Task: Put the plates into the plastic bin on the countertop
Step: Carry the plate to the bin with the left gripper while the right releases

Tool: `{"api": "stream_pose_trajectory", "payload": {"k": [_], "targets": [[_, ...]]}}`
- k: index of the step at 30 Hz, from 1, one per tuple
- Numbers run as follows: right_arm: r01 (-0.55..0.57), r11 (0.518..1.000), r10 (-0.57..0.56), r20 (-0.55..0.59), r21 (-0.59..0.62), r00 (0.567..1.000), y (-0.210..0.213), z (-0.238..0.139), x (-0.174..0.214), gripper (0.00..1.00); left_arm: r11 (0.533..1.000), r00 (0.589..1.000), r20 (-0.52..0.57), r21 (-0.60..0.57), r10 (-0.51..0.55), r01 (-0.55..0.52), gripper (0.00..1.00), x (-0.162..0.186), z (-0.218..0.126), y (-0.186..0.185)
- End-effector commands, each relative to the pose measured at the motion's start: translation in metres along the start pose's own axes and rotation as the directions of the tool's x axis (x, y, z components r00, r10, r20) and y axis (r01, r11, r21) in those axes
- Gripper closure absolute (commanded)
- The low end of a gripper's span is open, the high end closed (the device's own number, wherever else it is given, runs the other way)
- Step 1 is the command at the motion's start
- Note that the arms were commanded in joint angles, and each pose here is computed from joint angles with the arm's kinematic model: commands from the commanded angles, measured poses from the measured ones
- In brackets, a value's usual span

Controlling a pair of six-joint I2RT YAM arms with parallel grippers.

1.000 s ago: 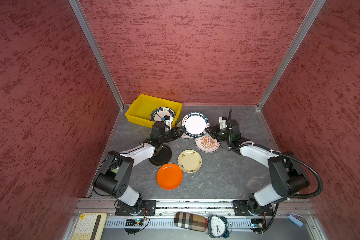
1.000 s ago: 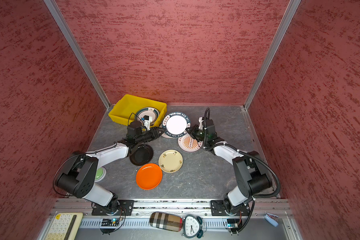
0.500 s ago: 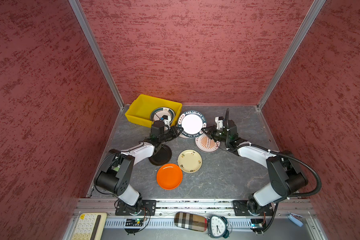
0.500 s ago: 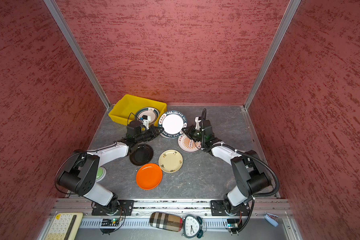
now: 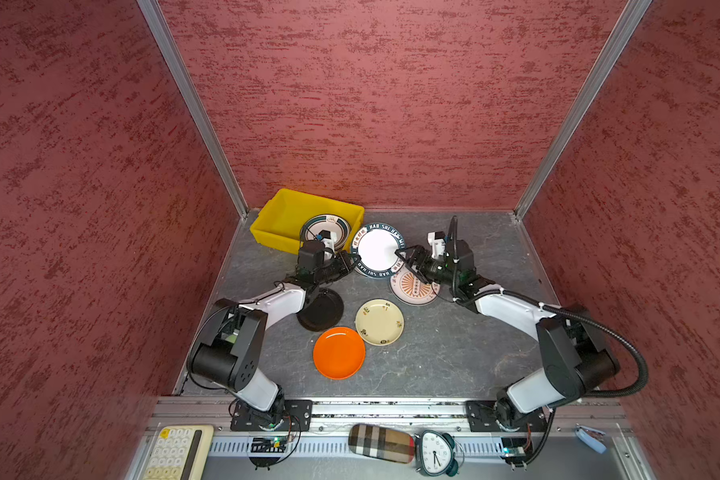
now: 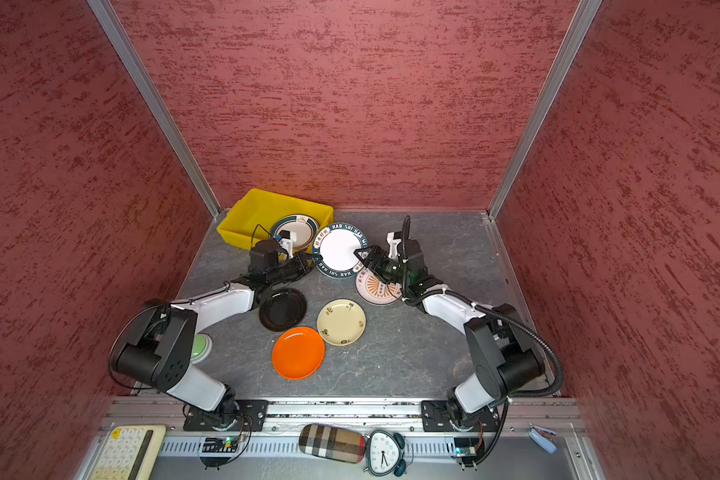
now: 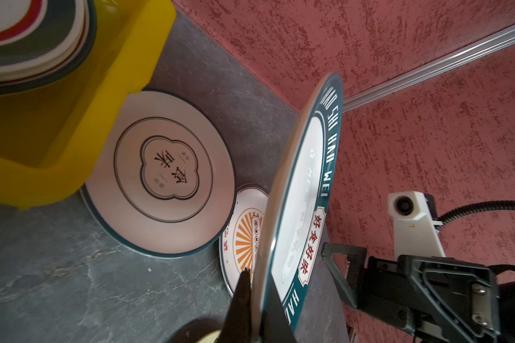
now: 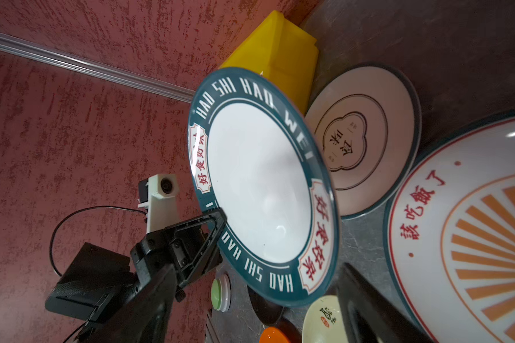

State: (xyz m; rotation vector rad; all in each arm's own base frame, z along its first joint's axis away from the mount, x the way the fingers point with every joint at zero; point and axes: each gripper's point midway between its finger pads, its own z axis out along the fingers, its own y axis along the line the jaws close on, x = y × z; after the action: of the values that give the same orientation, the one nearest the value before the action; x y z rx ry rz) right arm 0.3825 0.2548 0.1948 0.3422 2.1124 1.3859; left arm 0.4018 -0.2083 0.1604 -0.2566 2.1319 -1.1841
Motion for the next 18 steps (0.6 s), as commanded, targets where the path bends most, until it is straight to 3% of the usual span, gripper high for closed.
{"api": "stream_pose_trajectory", "payload": {"k": [1,9,18], "targets": [[0.095,0.995,-0.098,0.075,0.038,0.992,0.013,-0.013,-0.012,0.02,0.998,0.995,0.082,0.028,0.059,-0.062,1.00,-0.031,-0.017,-0.020],[0.204,0.964,-0.233,0.176,0.171,0.956,0.015,-0.054,-0.024,0.01,0.989,0.972,0.210,-0.125,0.109,-0.083,1.00,-0.081,-0.049,-0.001],[0.203,0.937,-0.274,0.237,0.283,0.932,-0.005,-0.105,-0.013,0.01,0.941,0.951,0.284,-0.338,0.121,-0.019,1.00,-0.139,-0.072,0.041]]}}
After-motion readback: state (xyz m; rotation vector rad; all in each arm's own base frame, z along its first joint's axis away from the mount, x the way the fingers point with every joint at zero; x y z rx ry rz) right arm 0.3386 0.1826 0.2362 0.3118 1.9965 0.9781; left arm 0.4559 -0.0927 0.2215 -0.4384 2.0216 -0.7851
